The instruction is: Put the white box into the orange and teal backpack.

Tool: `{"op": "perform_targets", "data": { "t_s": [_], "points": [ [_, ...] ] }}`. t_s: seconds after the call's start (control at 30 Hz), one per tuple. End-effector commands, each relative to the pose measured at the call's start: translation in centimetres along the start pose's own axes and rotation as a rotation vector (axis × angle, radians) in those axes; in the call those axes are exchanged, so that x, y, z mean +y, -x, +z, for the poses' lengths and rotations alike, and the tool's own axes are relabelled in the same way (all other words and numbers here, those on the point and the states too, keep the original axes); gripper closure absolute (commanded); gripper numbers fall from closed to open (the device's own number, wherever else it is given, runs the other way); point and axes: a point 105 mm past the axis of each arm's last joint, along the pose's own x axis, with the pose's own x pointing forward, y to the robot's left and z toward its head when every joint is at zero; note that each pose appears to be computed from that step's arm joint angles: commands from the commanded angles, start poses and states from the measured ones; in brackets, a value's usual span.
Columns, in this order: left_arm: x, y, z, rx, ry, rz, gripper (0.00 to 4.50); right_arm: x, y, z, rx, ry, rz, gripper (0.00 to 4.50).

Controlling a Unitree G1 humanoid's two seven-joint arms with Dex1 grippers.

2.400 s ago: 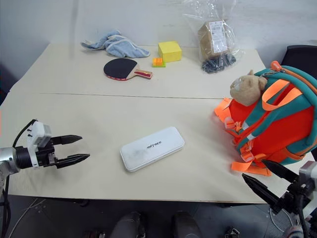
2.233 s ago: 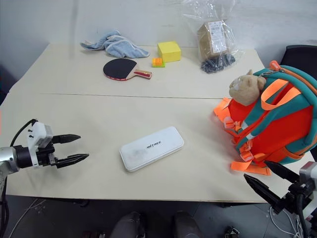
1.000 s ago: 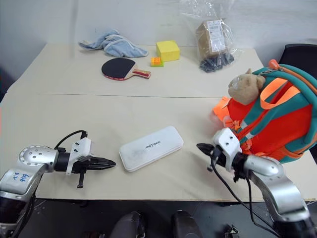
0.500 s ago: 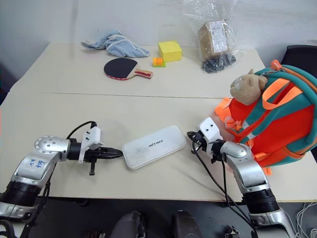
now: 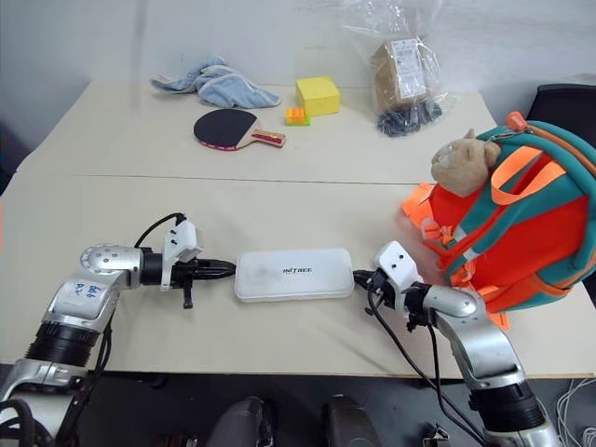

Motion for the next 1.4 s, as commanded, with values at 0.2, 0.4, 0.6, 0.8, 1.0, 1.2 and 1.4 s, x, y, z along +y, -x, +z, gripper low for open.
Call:
{"op": "perform_targets", "data": {
  "t_s": [0.2,0.4,0.6,0.8,1.0,1.2,1.4],
  "points": [
    [1.8,3.1,-1.6,0.071,0.268,-0.047,3.61,1.4,0.3,0.8,-0.018,0.049,0.074,4.50],
    [1.7,4.1,-1.6,0.083,0.554,-0.152,1.77,0.2,0.4,0.7,-0.004,0.076,0.053,4.50],
    [0.9,2.8,-0.6,0.117,0.724,-0.263,0.02,0.1,0.5,0.7,-0.004,0.082,0.046,4.50],
    [0.6,-0.6,-0.7,0.164,0.835,-0.275,0.02,0.5,0.6,0.4,-0.001,0.084,0.038,4.50],
    [-1.4,-3.8,-0.8,0.234,0.834,-0.368,0.02,0.4,0.6,0.5,-0.010,0.087,0.019,4.50],
    [-1.7,-5.9,1.4,0.155,0.809,-0.419,0.02,0.0,0.8,0.4,0.003,0.106,-0.002,4.50],
    [-1.9,-5.3,2.7,0.100,0.823,-0.501,1.47,0.1,1.0,0.0,0.002,0.100,-0.021,4.50]
  ]
}}
